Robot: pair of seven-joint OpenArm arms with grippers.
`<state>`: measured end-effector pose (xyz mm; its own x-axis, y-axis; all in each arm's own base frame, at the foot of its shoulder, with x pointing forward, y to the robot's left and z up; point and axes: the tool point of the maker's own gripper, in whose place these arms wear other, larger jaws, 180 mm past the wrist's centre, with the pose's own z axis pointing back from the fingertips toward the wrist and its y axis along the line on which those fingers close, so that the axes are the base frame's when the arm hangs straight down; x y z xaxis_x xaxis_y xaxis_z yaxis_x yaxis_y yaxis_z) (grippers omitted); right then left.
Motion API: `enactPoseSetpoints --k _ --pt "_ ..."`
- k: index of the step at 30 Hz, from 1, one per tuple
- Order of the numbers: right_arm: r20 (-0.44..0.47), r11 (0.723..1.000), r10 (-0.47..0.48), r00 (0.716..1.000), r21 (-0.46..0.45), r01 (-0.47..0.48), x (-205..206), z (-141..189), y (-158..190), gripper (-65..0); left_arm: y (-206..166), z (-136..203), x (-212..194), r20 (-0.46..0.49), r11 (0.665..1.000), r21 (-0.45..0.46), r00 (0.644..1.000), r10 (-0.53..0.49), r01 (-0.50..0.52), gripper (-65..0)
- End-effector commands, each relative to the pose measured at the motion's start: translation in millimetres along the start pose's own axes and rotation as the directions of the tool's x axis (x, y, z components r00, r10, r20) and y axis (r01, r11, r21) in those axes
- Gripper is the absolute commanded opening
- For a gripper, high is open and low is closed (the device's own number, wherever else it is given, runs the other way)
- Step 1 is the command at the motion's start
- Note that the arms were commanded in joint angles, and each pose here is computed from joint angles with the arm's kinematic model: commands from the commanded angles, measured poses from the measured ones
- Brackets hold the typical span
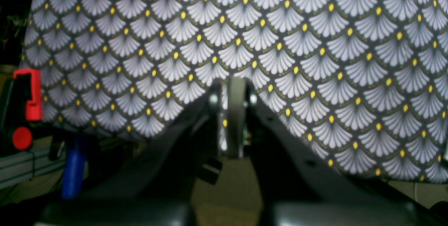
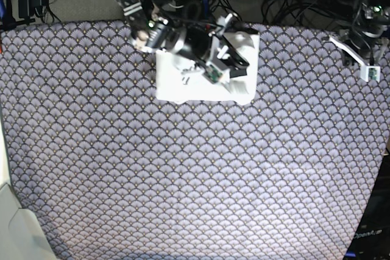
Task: Fold the T-shirt properly
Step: 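Press the folded stack flat with the right gripper and release, then grip the folded bundle's sides with both grippers and square it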
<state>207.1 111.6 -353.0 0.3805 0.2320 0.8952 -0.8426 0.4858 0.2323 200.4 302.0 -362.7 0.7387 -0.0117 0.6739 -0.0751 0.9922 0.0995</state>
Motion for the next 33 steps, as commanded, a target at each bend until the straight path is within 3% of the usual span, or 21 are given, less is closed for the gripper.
enactPoseSetpoints --k 1,10,16,19,26,33 --pt "0.069 1.0 0.006 0.998 0.018 -0.007 18.1 1.9 5.2 -65.0 2.8 2.8 11.8 0.04 1.0 0.005 0.999 -0.012 0.012 -61.9" --pt "-0.023 0.997 -0.08 0.997 0.001 0.08 -28.5 3.2 -1.7 -65.0 1.3 2.7 10.5 0.039 1.0 0.002 0.999 -0.005 0.005 -61.9" --pt "0.002 0.992 -0.129 0.992 0.011 0.129 -35.3 -7.9 -4.3 -65.0 -2.5 2.8 4.8 0.028 1.0 -0.005 1.0 0.005 -0.005 -61.9" --pt "0.07 0.997 -0.081 0.994 0.002 0.081 -7.0 0.7 -2.0 -65.0 -7.1 6.2 -5.7 0.006 1.0 -0.015 1.0 0.004 -0.004 -62.0" --pt "0.194 0.995 0.012 0.981 -0.099 0.008 41.8 42.3 -10.2 -65.0 -67.1 2.5 -34.0 -0.063 0.983 -0.175 0.996 -0.059 0.047 -64.6" --pt "0.086 0.95 -0.02 0.996 -0.308 0.045 11.6 84.3 -74.7 -65.0 -155.8 6.5 -63.2 -0.115 0.914 -0.398 0.984 -0.14 0.083 -64.4"
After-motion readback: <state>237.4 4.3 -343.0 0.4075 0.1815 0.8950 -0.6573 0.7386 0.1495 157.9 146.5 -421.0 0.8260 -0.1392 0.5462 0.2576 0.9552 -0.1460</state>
